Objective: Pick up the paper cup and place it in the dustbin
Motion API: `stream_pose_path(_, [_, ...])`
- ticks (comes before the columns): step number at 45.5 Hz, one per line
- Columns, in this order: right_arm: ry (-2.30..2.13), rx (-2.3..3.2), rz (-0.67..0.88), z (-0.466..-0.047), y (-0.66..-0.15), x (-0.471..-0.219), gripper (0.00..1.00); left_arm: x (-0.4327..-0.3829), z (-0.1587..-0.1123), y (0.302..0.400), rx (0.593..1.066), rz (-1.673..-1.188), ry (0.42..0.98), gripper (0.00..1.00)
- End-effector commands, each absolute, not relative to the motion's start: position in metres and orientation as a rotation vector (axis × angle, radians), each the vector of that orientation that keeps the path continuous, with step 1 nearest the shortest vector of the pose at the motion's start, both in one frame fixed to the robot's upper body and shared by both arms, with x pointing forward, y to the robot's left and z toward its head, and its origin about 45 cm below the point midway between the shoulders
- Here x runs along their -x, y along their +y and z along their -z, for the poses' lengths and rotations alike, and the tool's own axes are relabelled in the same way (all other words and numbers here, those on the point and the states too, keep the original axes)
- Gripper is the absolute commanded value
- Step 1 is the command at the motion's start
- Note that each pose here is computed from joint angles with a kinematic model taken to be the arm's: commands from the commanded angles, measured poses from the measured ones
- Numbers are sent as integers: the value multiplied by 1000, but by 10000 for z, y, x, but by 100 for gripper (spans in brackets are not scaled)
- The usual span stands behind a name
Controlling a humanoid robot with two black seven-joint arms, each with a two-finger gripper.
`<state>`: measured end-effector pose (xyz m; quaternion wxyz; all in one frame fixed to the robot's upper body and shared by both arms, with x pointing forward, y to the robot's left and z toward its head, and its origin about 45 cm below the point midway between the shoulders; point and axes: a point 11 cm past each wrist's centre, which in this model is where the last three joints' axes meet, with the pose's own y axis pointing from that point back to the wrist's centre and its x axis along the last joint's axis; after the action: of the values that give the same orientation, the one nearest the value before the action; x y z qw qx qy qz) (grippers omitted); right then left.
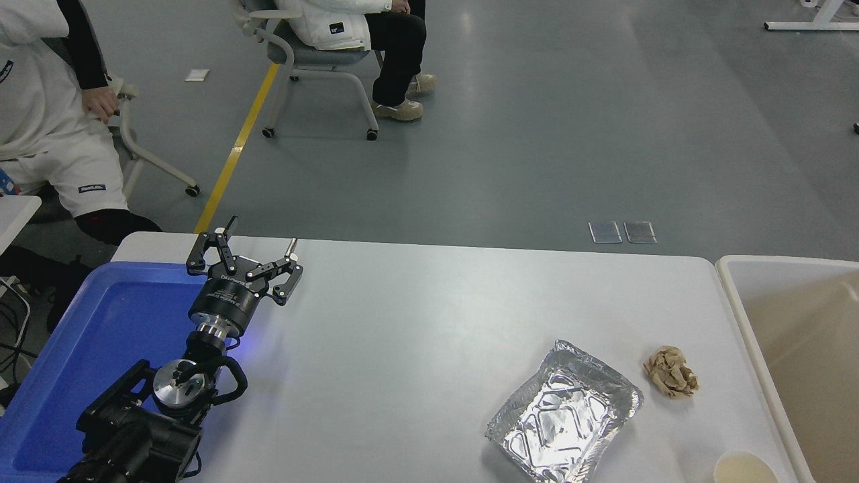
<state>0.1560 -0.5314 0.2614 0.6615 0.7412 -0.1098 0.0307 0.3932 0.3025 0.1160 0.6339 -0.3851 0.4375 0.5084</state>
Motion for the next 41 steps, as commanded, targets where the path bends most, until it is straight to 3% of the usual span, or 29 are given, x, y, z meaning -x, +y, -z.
stream_pose_path(1, [-211, -1687, -103, -2464, -5231, -1626, 100, -3932, -1159, 3026, 881, -1164, 1002, 99])
stream_pose_path(14, [-177, -1647, -137, -2050, -5279, -1791, 100, -3932, -1160, 3024, 880, -1162, 1000, 99])
stream_pose_path(41, [-133, -1801, -78, -1407, -4814, -1637, 100, -3932, -1160, 3024, 880, -1162, 1000, 99])
